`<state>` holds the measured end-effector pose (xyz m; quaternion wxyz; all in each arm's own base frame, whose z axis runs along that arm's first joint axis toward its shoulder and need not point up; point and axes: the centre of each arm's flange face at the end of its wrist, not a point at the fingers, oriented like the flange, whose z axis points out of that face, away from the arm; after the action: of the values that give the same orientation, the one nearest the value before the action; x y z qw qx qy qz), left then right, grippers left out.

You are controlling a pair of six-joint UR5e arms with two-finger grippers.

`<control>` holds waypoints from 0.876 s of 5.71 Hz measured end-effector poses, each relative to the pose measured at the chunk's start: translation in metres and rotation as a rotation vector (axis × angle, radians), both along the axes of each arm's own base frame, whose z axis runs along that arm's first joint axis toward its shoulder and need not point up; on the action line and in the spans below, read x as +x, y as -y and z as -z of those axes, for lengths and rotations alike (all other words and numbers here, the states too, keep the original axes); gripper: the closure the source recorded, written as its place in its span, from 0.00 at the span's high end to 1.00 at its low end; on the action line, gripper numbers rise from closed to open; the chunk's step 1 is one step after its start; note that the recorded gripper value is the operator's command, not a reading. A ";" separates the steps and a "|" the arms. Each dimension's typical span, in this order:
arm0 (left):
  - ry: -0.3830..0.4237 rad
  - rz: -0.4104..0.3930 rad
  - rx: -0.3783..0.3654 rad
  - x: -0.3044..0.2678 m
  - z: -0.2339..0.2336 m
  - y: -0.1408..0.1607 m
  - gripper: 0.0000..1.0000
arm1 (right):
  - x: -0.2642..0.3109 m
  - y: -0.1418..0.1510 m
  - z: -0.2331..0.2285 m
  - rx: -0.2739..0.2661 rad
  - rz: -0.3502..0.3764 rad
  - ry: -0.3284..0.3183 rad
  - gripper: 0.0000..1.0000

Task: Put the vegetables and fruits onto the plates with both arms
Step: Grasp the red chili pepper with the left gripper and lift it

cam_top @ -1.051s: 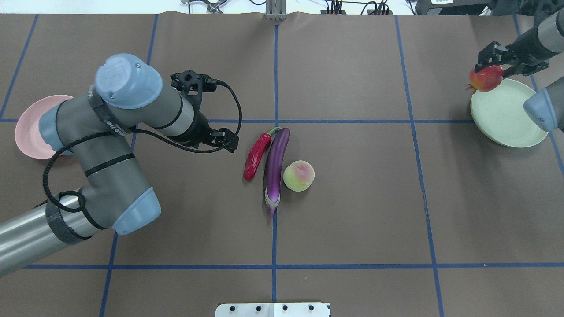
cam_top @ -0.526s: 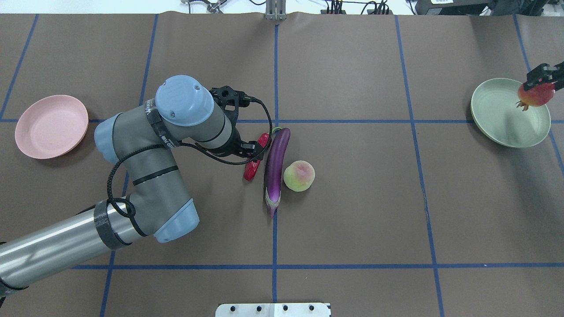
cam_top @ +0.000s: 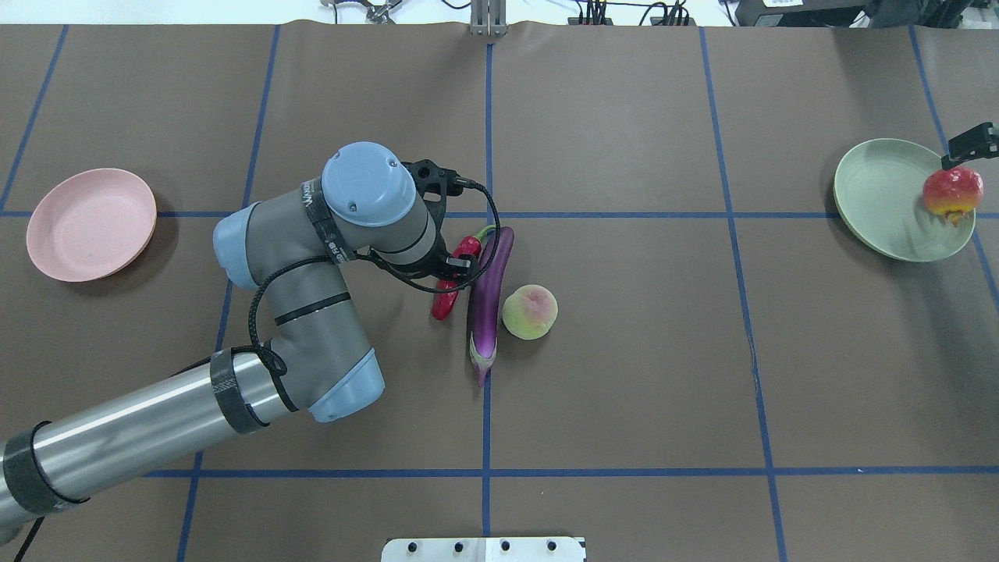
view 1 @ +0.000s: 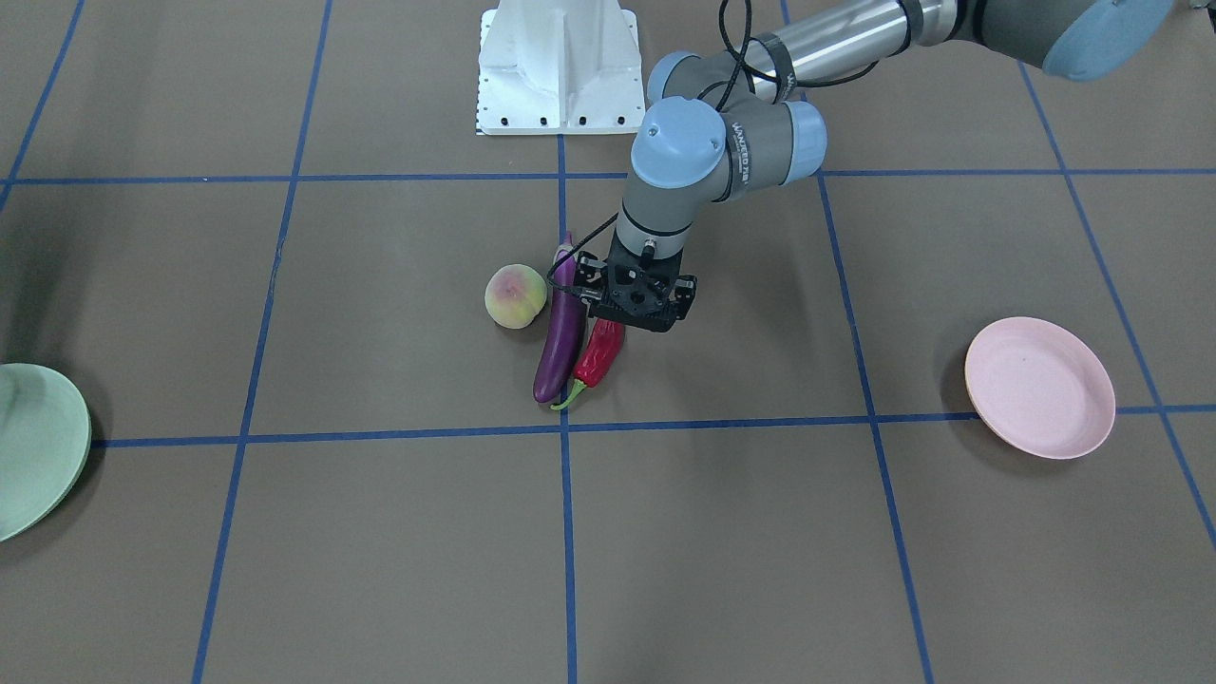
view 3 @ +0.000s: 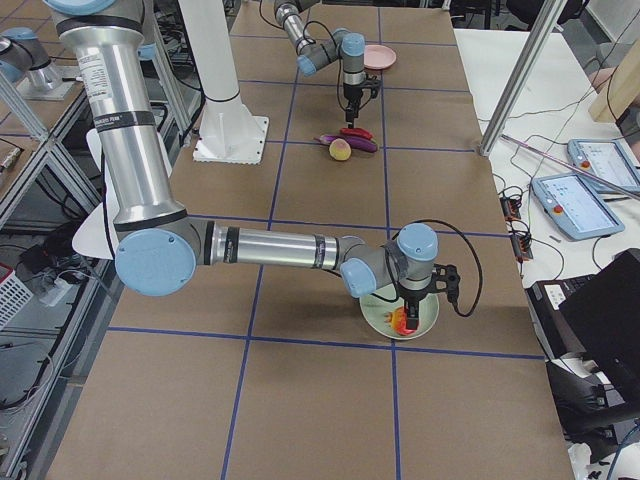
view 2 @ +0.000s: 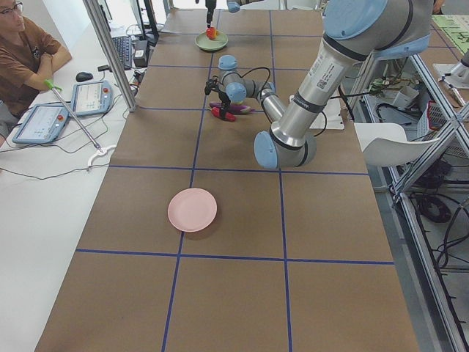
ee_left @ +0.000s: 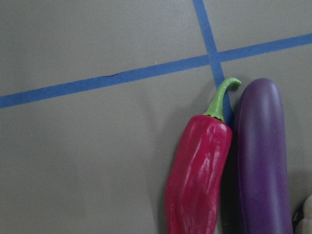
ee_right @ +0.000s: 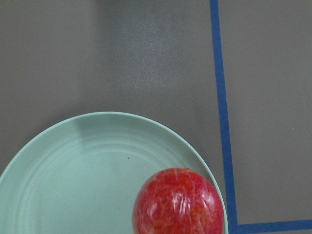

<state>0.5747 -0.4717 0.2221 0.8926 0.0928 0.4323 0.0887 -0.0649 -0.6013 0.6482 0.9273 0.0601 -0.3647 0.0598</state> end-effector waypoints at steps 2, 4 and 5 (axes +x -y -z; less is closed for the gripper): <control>0.011 -0.007 -0.005 0.009 -0.003 -0.001 0.71 | 0.004 0.001 0.003 -0.002 -0.001 0.019 1.00; 0.016 -0.016 -0.009 0.017 -0.003 -0.005 0.66 | 0.005 0.001 0.003 -0.004 -0.001 0.025 1.00; 0.017 -0.019 -0.009 0.021 -0.002 -0.006 0.64 | 0.005 0.000 0.003 -0.006 -0.001 0.025 1.00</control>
<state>0.5952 -0.4653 0.2243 0.8957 0.0840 0.4260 0.0963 -0.0600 -0.6014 0.6456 0.9228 0.0570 -0.3759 0.0620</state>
